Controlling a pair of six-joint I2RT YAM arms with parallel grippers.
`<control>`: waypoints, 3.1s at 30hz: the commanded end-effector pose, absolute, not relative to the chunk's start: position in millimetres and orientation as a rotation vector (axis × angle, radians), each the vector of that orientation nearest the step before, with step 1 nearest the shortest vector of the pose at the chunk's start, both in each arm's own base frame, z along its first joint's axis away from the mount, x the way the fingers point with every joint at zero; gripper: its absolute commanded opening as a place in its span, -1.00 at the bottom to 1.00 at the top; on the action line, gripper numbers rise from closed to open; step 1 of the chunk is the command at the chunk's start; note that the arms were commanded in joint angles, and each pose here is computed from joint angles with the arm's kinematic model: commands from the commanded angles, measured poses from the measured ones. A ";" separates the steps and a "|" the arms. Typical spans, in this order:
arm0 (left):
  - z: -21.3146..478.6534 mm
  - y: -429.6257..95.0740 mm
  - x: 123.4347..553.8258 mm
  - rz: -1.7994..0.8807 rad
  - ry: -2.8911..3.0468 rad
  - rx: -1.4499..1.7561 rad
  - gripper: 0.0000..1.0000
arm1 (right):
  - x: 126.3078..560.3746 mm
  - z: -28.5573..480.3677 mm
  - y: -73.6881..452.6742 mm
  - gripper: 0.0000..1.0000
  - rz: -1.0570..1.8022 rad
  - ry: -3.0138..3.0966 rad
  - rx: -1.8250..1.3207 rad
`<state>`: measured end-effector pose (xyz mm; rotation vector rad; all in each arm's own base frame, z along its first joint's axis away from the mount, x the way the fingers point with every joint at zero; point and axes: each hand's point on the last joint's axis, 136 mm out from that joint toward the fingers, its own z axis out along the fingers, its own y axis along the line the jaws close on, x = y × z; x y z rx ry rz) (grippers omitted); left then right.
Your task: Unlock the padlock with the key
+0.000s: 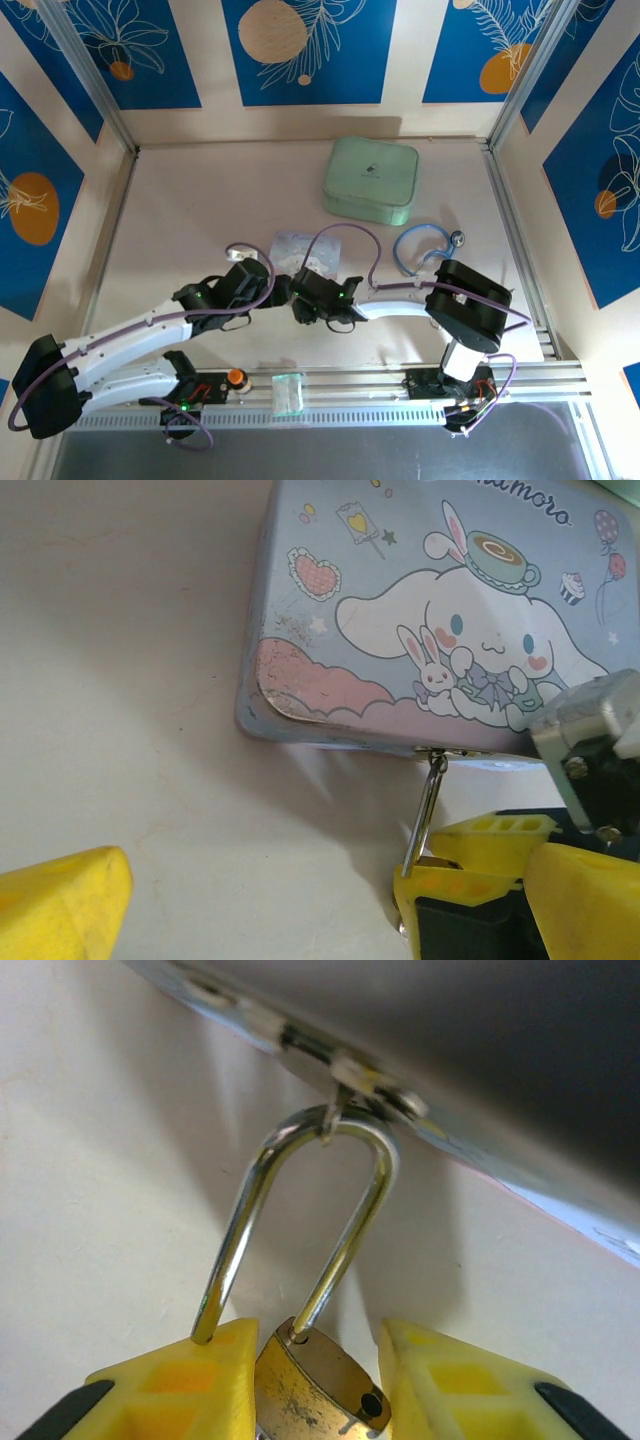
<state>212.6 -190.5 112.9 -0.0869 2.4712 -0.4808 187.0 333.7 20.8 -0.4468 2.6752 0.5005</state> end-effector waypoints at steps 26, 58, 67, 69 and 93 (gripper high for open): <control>146.8 -266.4 262.7 -0.063 2.102 1.195 0.56 | 168.9 -1.1 237.2 -0.71 0.709 2.793 -0.110; 44.0 -289.2 227.2 0.258 2.163 1.574 0.19 | 205.6 18.7 233.1 -0.89 1.142 2.526 0.436; 35.6 -283.7 220.2 0.258 2.170 1.615 0.16 | 229.4 39.3 232.2 -0.90 1.164 2.412 0.490; 33.8 -282.4 219.3 0.260 2.173 1.620 0.16 | 234.1 41.6 231.5 -0.91 1.181 2.394 0.518; 29.1 -275.2 211.1 0.268 2.191 1.644 0.13 | 272.5 60.2 220.1 -0.93 1.361 2.197 0.745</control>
